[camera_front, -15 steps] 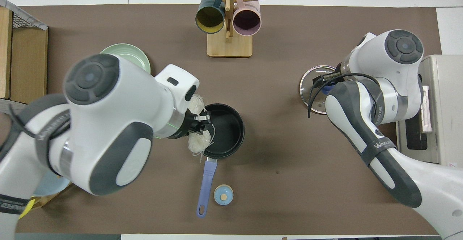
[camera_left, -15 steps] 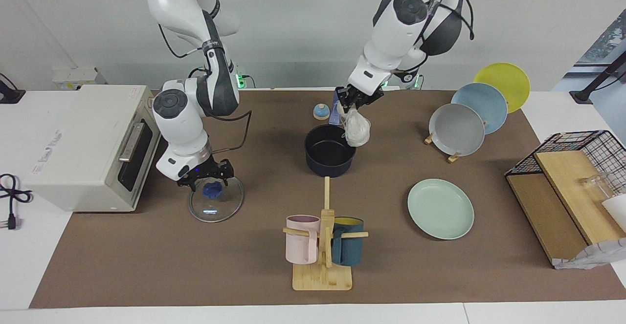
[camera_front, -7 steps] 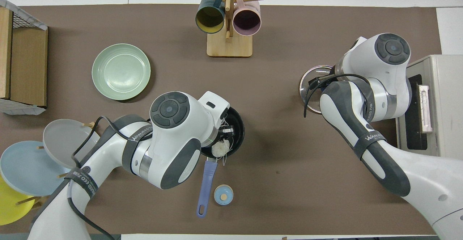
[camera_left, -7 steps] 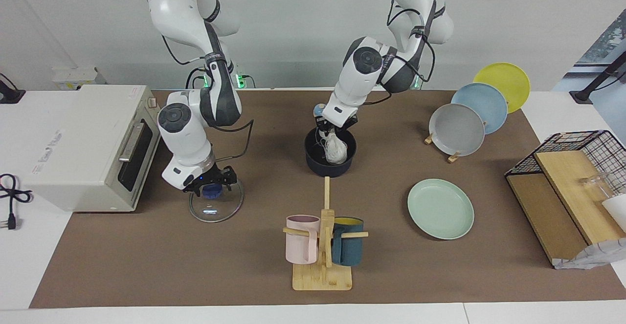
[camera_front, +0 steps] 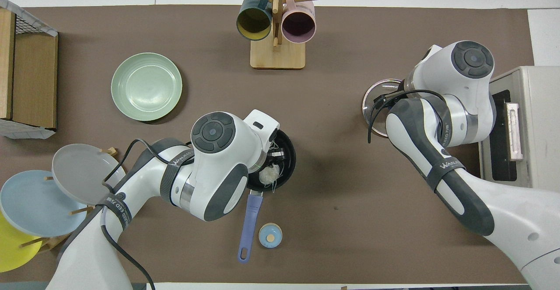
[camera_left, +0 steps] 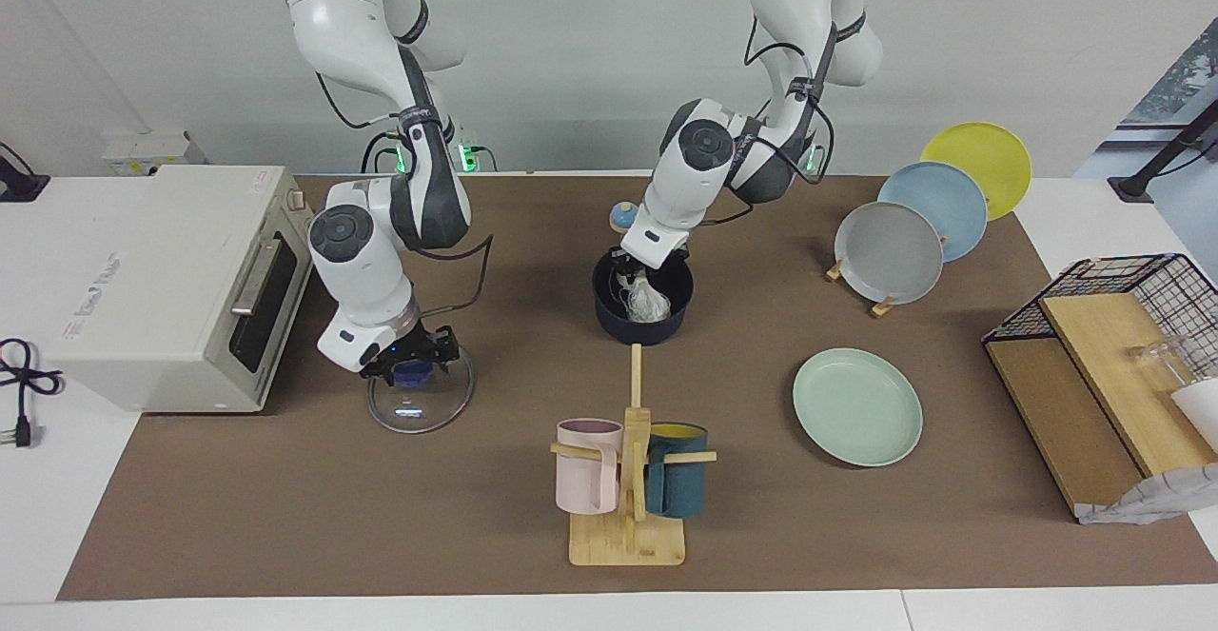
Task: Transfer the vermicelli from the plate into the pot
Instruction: 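Carry the vermicelli over the black pot with the left gripper, then release the vermicelli into the pot and withdraw the left gripper, then carry the glass lid over the pot with the right gripper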
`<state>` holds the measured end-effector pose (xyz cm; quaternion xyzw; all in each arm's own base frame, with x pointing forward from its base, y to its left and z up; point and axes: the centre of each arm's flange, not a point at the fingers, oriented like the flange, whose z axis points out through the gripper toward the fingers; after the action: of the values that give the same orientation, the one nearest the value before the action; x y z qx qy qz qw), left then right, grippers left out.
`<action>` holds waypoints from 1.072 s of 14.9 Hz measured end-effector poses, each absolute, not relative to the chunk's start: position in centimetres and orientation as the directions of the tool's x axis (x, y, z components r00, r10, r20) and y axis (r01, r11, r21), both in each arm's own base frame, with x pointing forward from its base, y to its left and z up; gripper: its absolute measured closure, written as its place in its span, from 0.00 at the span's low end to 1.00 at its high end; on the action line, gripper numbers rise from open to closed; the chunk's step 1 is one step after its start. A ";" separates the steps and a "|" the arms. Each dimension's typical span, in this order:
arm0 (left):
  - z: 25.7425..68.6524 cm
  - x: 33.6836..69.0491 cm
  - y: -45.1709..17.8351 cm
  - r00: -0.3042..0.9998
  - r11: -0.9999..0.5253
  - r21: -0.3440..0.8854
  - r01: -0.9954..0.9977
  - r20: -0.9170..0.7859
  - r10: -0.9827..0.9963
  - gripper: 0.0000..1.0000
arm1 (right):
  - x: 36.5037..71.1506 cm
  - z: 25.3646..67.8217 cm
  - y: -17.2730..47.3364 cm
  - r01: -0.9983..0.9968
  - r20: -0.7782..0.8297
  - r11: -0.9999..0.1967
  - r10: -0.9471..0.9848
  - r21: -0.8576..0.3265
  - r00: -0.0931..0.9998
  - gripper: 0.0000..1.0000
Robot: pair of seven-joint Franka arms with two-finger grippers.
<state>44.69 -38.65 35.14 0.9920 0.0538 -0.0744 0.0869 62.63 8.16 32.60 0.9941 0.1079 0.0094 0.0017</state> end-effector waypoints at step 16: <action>60.0 54.6 -9.4 1.000 -0.999 0.039 -0.017 -0.009 -0.017 0.00 | 63.5 37.1 10.7 0.276 -0.021 -0.961 0.276 0.000 0.961 0.34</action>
<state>54.58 -9.39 60.00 0.9998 -0.0086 -0.0048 0.0193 63.51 10.72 37.06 0.9902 0.1394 -0.0104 0.0015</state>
